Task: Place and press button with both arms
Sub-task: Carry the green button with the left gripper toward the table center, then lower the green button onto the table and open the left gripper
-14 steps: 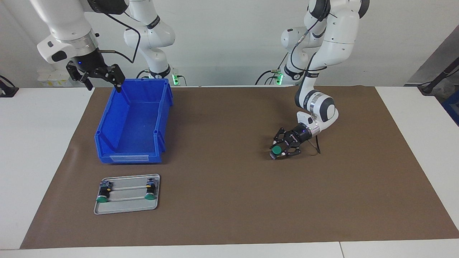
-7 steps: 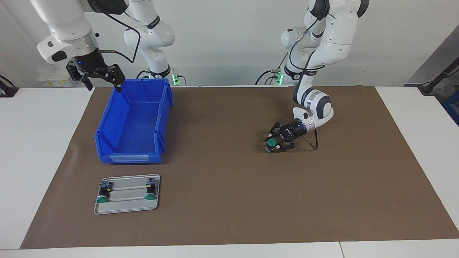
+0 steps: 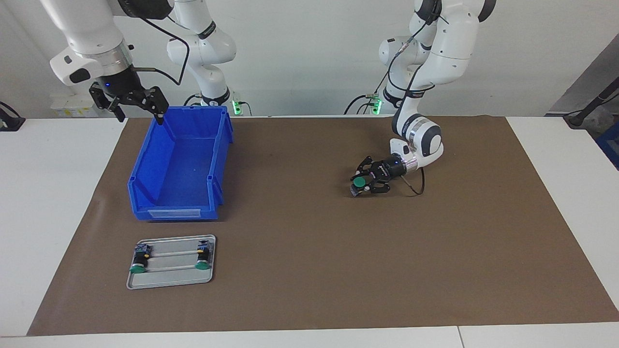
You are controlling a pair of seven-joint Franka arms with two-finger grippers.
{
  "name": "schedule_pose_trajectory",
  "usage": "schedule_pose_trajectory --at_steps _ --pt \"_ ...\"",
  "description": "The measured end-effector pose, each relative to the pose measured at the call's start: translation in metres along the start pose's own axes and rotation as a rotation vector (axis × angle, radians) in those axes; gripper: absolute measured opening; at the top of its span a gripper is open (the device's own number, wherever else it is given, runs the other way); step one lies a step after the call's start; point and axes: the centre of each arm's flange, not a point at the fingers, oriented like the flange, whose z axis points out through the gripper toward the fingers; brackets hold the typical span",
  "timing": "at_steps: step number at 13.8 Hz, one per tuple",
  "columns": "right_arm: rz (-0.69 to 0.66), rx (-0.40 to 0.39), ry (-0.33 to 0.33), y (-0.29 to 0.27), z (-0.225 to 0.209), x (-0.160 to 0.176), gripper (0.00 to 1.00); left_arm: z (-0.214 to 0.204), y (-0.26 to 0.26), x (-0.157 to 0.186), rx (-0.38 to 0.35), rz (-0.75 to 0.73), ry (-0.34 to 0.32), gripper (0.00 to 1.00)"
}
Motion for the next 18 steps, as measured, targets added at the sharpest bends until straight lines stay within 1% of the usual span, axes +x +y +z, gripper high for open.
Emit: schedule_pose_trajectory --at_steps 6,9,16,18 --pt "0.000 0.000 0.000 0.000 0.000 0.000 1.00 0.003 0.015 -0.008 -0.022 0.000 -0.017 0.39" --pt "0.000 0.000 0.000 0.000 0.000 0.000 1.00 0.003 0.017 -0.012 -0.021 -0.001 -0.039 0.39" --pt "0.000 0.000 0.000 0.000 0.000 0.000 1.00 0.004 0.019 -0.013 -0.026 0.002 -0.051 0.40" --pt "0.000 0.000 0.000 0.000 0.000 0.000 1.00 0.002 0.019 -0.012 -0.045 0.014 -0.066 0.41"
